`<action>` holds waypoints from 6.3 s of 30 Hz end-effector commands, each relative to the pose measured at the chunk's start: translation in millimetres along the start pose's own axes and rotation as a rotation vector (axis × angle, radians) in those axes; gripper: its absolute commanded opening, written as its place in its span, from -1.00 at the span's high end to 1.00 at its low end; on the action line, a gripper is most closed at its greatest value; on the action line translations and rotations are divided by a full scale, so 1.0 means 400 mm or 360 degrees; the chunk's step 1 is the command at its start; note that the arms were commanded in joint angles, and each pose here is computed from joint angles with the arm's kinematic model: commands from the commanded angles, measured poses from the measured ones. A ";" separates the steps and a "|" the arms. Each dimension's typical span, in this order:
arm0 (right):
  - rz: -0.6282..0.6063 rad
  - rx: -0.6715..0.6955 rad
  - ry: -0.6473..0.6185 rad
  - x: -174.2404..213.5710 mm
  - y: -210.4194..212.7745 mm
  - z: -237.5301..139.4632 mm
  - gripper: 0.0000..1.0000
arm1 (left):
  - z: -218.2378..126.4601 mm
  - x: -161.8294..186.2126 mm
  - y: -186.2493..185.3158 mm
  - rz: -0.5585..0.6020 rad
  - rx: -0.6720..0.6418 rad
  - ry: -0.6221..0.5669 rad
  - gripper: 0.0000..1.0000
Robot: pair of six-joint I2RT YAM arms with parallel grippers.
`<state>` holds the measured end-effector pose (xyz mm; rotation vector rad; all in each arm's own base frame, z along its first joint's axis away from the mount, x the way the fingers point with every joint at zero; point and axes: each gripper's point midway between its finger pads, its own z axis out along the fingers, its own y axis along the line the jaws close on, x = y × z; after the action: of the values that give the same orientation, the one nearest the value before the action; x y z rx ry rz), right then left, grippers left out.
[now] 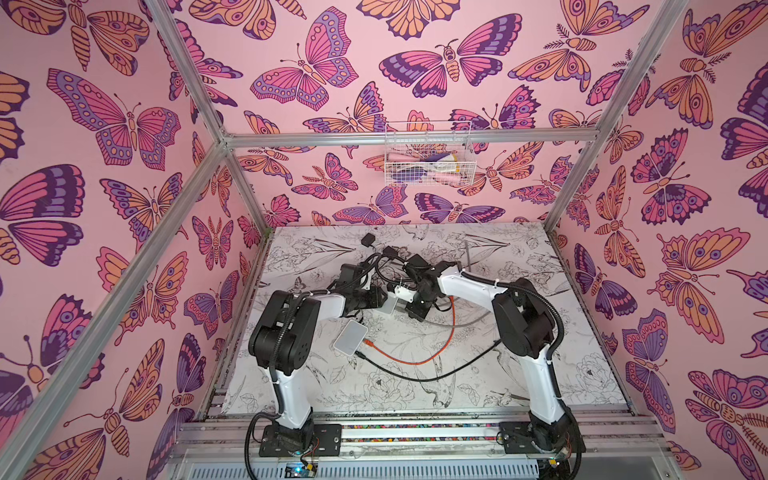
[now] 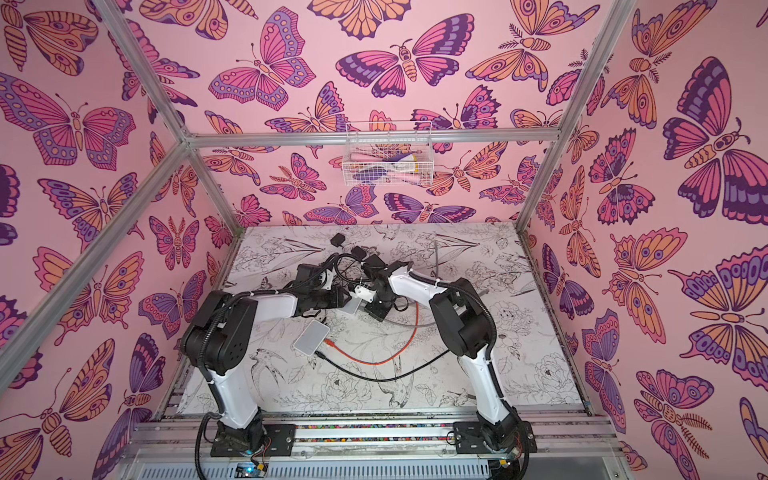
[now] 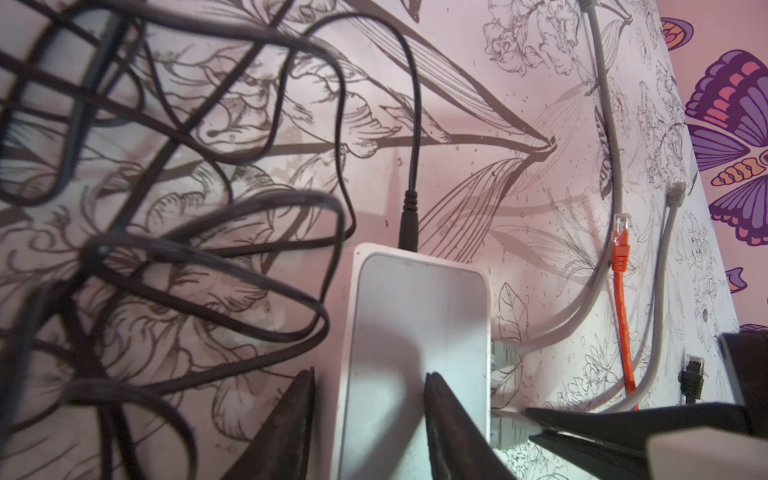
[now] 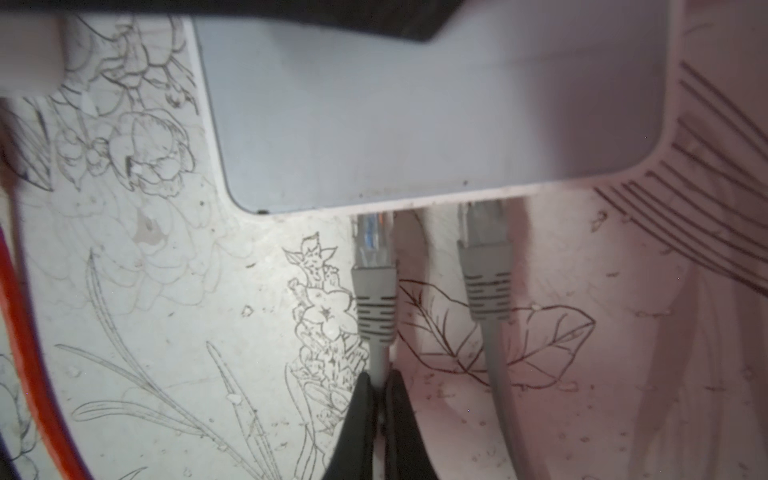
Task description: Insert the plug into the switch port
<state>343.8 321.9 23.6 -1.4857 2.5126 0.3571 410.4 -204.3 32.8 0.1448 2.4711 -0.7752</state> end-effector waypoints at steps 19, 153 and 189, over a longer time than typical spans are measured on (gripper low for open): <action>0.0004 -0.0014 -0.0345 -0.114 0.008 -0.067 1.00 | 0.007 0.140 -0.071 0.0032 0.0119 0.0178 0.10; 0.0110 0.0436 -0.0575 0.036 -0.015 -0.170 0.19 | -0.186 0.055 -0.107 0.0184 -0.0084 -0.0144 0.11; 0.0072 0.0143 -0.0259 0.046 -0.027 -0.009 0.60 | -0.022 0.091 -0.093 0.0055 0.0048 0.0070 0.10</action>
<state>349.6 296.8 24.0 -1.2737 2.3883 0.2893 361.7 -226.6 40.2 0.2109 2.4914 -0.7619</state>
